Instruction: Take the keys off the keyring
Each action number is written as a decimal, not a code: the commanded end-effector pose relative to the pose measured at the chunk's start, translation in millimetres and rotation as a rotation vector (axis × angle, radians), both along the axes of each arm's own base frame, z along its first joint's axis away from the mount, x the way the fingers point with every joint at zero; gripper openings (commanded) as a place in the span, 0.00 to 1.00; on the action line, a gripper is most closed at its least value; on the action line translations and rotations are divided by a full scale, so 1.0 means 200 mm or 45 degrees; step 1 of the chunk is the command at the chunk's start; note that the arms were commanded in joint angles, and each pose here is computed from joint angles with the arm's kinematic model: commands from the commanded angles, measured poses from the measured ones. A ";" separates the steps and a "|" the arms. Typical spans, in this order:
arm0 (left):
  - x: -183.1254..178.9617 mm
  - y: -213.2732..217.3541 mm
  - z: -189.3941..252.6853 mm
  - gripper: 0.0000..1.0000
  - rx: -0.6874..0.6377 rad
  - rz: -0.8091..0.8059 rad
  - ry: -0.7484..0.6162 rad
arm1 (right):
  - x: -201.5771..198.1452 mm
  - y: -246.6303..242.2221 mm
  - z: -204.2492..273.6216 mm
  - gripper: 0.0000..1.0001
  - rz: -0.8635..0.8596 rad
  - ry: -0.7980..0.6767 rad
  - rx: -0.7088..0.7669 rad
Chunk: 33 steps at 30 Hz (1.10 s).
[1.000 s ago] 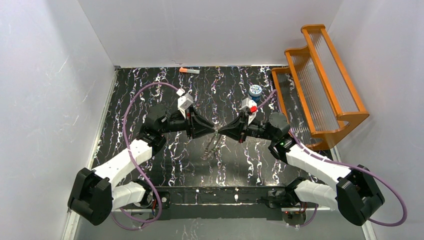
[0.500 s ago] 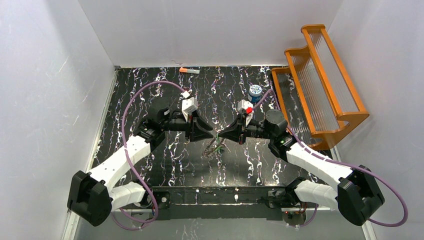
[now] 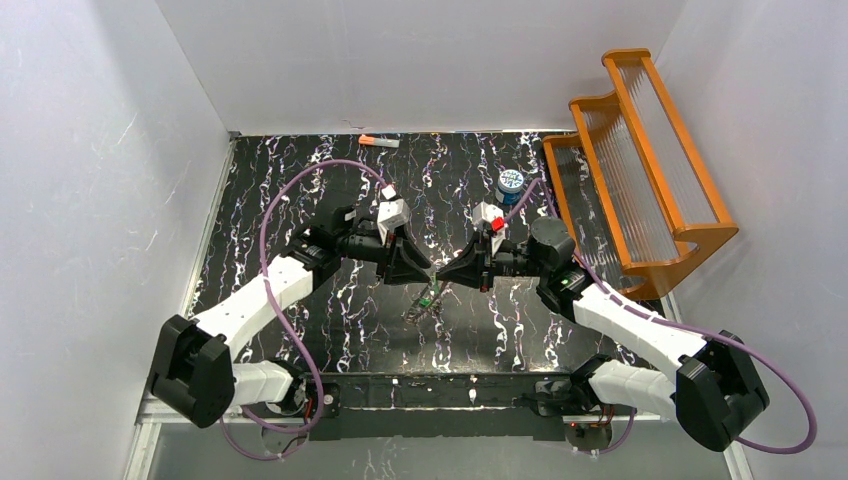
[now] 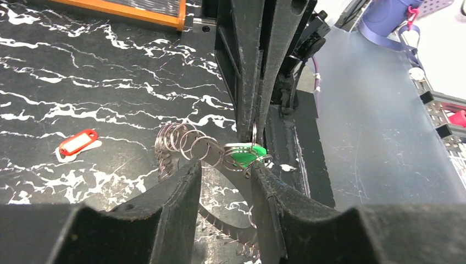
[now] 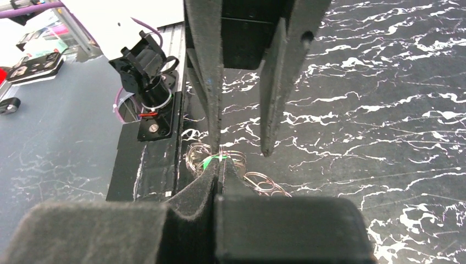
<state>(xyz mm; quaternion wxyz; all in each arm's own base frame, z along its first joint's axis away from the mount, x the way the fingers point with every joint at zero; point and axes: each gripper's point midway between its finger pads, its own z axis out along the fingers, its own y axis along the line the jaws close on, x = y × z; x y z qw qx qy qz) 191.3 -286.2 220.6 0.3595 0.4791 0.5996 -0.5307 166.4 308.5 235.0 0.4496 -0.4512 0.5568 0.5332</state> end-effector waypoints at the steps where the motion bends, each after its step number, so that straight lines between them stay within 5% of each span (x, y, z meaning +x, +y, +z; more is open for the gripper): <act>1: -0.05 -0.02 0.08 0.36 -0.047 -0.131 -0.023 | -0.03 0.01 0.19 0.01 0.091 -0.141 0.092; 12: -0.16 -0.03 0.09 0.31 -0.074 -0.254 0.017 | -0.05 0.02 0.19 0.01 0.124 -0.137 0.098; 25: -0.25 -0.02 0.15 0.00 -0.111 -0.331 -0.002 | -0.02 0.01 0.16 0.01 0.070 -0.134 0.065; 33: -0.23 -0.03 0.15 0.00 -0.091 -0.276 0.010 | -0.02 0.00 0.14 0.01 0.065 -0.133 0.040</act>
